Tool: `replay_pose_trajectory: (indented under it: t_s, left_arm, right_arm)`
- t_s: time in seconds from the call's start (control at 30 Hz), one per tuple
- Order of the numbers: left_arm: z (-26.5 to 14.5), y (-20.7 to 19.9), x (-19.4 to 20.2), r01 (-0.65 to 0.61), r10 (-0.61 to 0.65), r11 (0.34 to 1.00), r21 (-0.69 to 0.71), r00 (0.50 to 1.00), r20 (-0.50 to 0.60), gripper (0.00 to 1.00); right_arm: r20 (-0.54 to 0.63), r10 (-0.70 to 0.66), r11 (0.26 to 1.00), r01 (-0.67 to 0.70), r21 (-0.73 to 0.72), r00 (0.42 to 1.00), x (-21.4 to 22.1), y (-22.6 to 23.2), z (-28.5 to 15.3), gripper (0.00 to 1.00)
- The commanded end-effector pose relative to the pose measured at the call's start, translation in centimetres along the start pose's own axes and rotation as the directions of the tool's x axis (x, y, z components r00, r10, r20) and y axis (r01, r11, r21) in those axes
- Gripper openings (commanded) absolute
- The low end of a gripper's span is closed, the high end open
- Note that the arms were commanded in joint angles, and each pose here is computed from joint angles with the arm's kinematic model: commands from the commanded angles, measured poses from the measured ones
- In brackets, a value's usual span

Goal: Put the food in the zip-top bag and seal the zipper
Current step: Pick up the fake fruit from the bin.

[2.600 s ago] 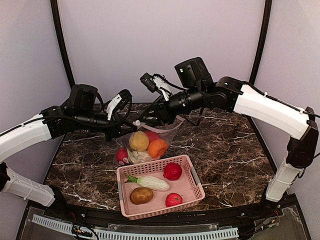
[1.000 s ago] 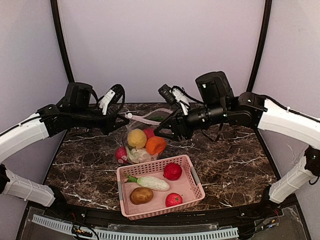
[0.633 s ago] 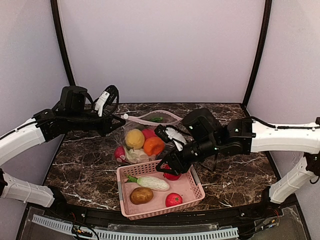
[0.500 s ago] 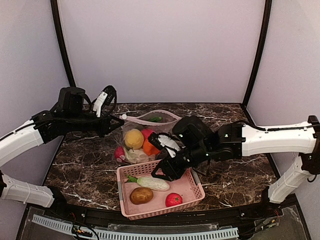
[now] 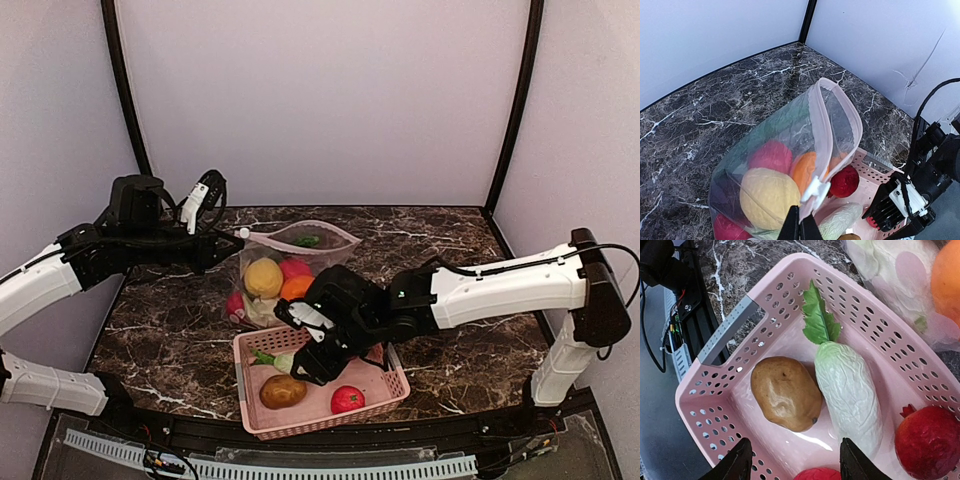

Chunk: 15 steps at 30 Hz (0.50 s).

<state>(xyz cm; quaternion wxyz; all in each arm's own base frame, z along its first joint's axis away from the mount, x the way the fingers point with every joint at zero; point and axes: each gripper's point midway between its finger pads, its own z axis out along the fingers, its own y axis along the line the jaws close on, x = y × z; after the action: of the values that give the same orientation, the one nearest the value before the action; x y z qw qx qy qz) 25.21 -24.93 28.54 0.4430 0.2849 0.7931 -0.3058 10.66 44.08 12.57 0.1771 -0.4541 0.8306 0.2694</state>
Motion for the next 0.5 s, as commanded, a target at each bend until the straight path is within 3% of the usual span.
replay_pose_trajectory:
  t_s: [0.0, 0.2, 0.47]
  left_arm:
    - [-0.8, 0.2, -0.1, 0.009, -0.008, 1.000, -0.014, 1.000, 0.019, 0.01]
    - [-0.6, 0.4, 0.2, 0.014, -0.014, 1.000, -0.021, 1.000, 0.017, 0.01]
    - [-0.2, 0.4, -0.2, 0.017, -0.017, 1.000, -0.011, 1.000, 0.019, 0.01]
  right_arm:
    - [-0.014, 0.063, 0.987, -0.060, 0.151, 0.998, 0.8, -2.3, -1.3, 0.62]
    - [0.002, 0.255, 0.895, -0.236, 0.379, 0.967, 2.9, -7.6, -4.1, 0.74]
    - [0.057, 0.390, 0.814, -0.373, 0.446, 0.919, 2.7, -11.3, -4.1, 0.91]
